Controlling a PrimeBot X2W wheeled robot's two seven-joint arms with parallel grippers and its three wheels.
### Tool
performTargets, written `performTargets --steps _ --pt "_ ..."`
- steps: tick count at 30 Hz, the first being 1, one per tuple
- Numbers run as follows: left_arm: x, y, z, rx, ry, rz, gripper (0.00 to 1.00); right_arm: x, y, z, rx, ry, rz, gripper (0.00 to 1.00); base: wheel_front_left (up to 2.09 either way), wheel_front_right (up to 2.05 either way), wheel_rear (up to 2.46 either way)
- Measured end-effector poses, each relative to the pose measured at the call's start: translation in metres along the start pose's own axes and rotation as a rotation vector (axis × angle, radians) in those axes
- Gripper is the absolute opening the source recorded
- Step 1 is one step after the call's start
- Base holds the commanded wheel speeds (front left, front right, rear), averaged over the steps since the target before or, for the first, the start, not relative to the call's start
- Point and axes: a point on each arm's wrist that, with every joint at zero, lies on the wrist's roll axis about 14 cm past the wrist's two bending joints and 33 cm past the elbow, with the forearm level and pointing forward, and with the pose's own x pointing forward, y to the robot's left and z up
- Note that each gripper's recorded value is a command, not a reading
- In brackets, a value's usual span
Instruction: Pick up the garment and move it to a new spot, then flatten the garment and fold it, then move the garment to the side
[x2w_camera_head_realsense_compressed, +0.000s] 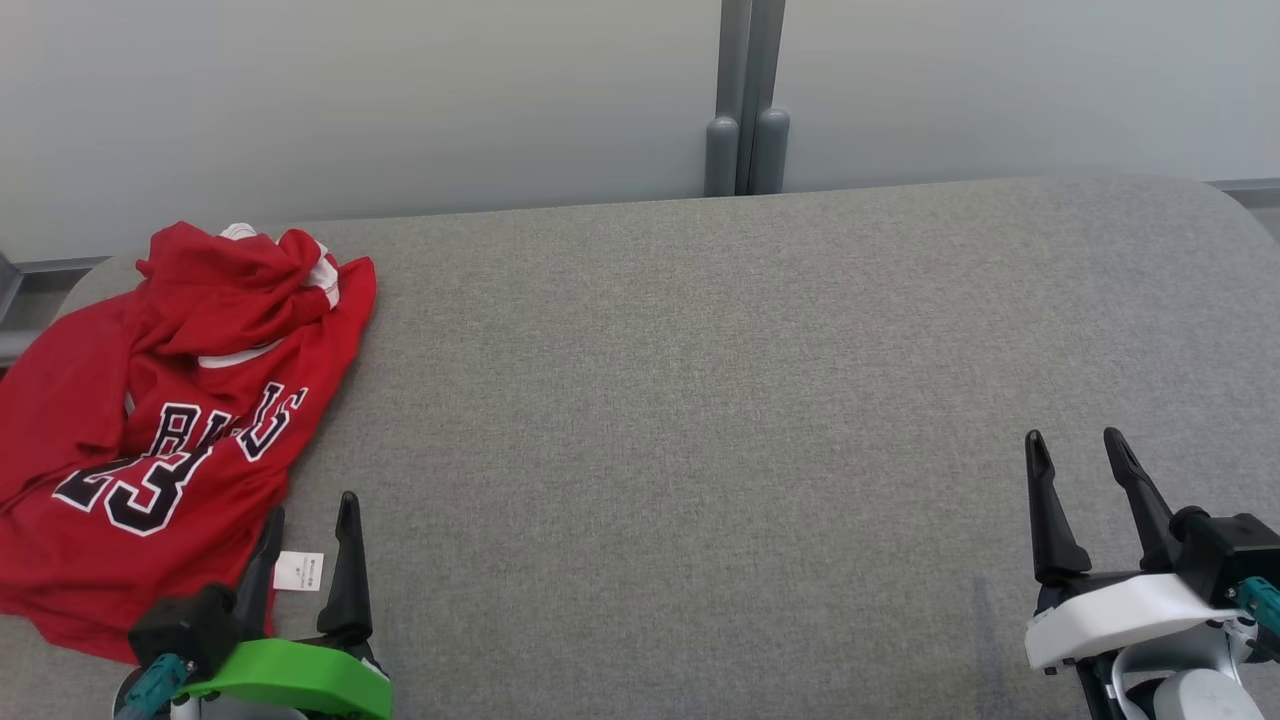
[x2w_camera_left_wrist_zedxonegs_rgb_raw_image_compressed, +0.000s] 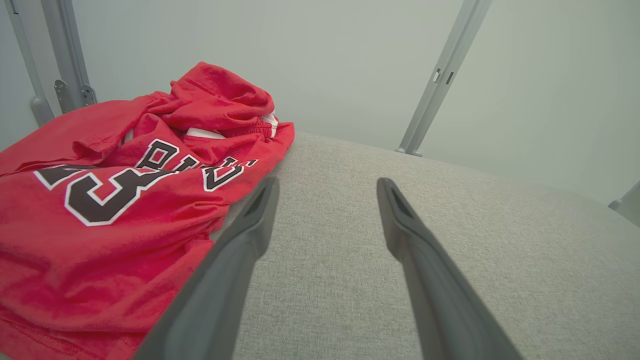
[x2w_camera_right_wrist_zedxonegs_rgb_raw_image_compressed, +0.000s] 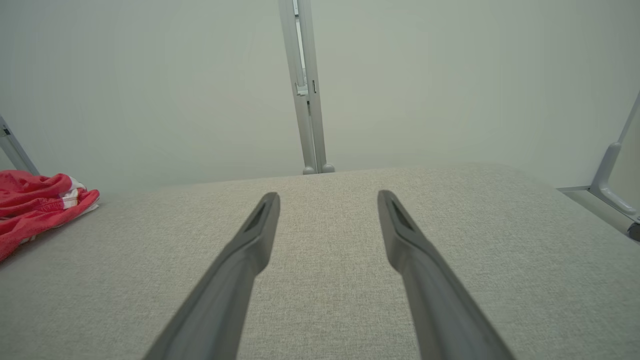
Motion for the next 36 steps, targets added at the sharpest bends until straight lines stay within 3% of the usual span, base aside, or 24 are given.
performTargets --steps 36 --pt "-0.007 -0.010 -0.007 0.228 0.005 -0.084 1.00 -0.010 0.000 0.001 -0.270 -0.020 0.038 1.00 0.00 0.00 0.00"
